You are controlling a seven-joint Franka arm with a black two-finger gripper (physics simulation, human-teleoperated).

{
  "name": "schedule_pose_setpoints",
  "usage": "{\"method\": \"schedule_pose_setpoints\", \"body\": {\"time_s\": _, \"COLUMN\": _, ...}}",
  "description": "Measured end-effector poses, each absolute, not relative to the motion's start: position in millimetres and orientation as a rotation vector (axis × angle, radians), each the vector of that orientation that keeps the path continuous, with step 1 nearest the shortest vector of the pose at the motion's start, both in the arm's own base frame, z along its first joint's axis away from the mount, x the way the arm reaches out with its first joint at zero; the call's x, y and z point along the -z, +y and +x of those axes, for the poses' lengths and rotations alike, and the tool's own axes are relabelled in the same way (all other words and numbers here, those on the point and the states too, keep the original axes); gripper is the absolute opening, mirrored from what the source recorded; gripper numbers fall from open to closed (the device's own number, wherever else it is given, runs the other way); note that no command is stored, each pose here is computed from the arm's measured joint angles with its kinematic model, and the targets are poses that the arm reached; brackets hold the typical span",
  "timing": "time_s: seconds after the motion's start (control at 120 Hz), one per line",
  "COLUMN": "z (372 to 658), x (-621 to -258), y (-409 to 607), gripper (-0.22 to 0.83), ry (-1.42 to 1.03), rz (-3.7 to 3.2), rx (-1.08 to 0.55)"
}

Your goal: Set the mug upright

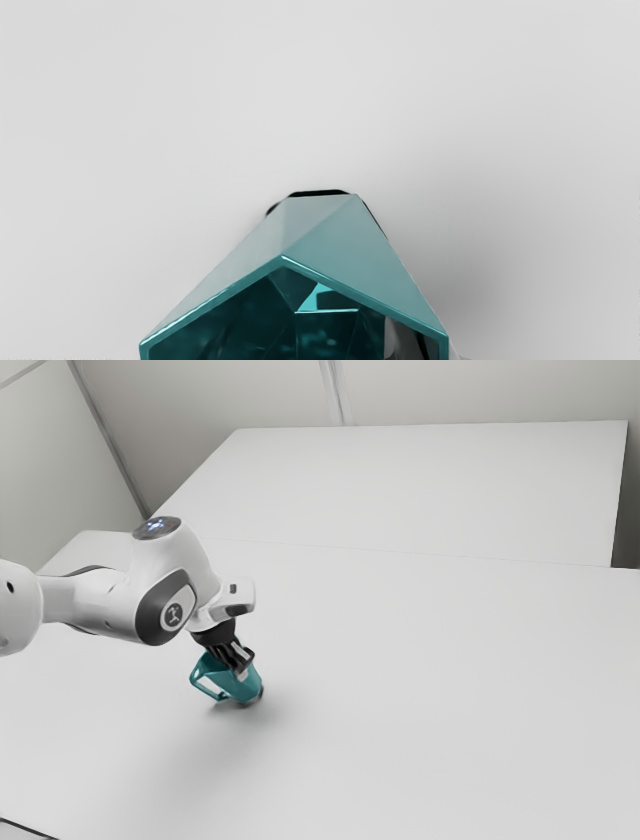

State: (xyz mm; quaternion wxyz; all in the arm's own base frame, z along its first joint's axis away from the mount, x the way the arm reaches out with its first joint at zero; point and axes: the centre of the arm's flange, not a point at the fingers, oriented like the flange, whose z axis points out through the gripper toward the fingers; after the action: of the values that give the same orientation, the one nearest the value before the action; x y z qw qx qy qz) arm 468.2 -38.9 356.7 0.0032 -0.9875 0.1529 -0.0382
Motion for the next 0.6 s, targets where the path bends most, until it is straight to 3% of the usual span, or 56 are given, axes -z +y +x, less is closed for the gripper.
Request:
{"method": "schedule_pose_setpoints", "body": {"time_s": 0.1, "z": 468.0, "x": -356.3, "y": -40.8, "gripper": -0.09, "ry": 0.46, "rz": -3.101, "rx": 0.121}}
{"method": "schedule_pose_setpoints", "body": {"time_s": 0.392, "z": 466.8, "x": -357.1, "y": -45.3, "gripper": 0.37, "ry": 0.427, "rz": -3.106, "rx": 0.125}}
{"method": "schedule_pose_setpoints", "body": {"time_s": 0.6, "z": 466.0, "x": -377.3, "y": -49.6, "gripper": 0.53, "ry": 0.434, "rz": -3.08, "rx": 0.171}}
